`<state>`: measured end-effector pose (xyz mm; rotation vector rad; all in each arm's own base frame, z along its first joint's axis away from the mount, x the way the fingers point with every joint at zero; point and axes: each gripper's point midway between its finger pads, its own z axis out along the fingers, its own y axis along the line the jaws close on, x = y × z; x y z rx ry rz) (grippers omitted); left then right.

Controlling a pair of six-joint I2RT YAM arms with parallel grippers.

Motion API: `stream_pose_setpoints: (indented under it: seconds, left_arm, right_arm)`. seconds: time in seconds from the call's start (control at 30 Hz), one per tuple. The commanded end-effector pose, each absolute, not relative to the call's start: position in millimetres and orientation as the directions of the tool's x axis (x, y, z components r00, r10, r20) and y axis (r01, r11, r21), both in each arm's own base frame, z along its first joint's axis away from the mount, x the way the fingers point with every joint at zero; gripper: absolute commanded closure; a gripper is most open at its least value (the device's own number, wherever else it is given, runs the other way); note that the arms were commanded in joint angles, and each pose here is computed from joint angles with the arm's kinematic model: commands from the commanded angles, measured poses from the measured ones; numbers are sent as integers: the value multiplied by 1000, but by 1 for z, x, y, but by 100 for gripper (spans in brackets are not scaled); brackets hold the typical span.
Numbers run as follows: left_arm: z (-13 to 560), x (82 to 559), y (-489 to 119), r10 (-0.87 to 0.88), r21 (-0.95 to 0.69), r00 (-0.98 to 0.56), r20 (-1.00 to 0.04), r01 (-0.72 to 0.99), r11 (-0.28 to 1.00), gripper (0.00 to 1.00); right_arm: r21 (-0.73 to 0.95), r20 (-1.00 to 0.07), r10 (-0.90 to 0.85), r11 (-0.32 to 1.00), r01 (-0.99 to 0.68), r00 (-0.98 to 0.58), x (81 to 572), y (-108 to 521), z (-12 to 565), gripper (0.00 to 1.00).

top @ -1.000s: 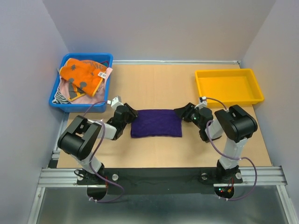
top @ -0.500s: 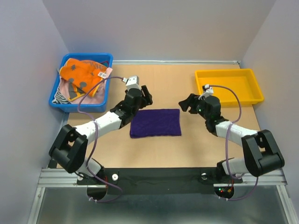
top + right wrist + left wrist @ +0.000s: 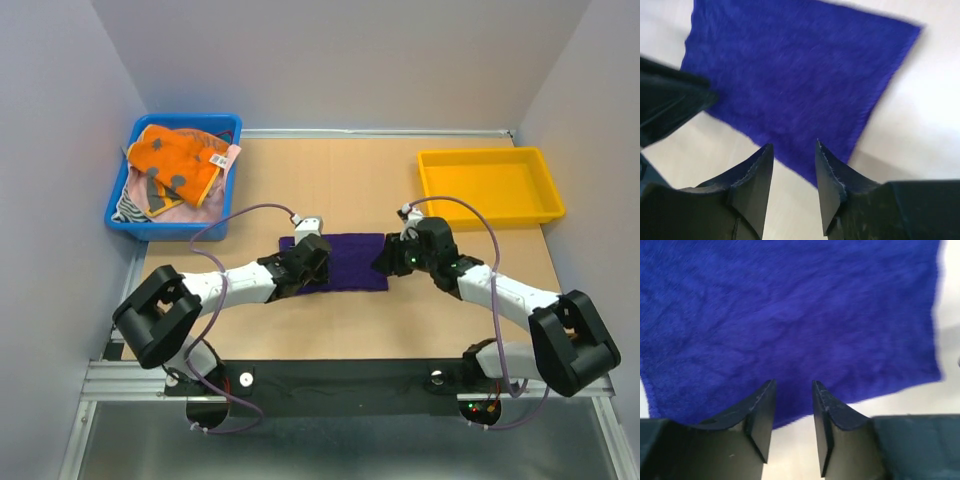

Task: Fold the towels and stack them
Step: Fold the towel, then neatly place the folded towel into the bin

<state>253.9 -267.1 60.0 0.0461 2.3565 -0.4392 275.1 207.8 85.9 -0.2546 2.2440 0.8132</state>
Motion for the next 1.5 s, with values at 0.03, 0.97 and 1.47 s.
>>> stream_pose_setpoints:
  seconds: [0.03, 0.97, 1.47]
  left_arm:
    - [35, 253, -244, -63, -187, -759, -648, 79, 979, 56]
    - [112, 254, -305, 123, -96, -710, -694, 261, 960, 31]
    - [66, 241, -378, 333, 42, -702, -630, 397, 917, 40]
  right_arm:
    - [484, -626, -51, 758, -438, -778, 244, 225, 60, 60]
    - [169, -650, 77, 985, -45, -756, 279, 131, 69, 9]
    - [201, -600, 201, 975, 97, -774, 277, 96, 54, 0]
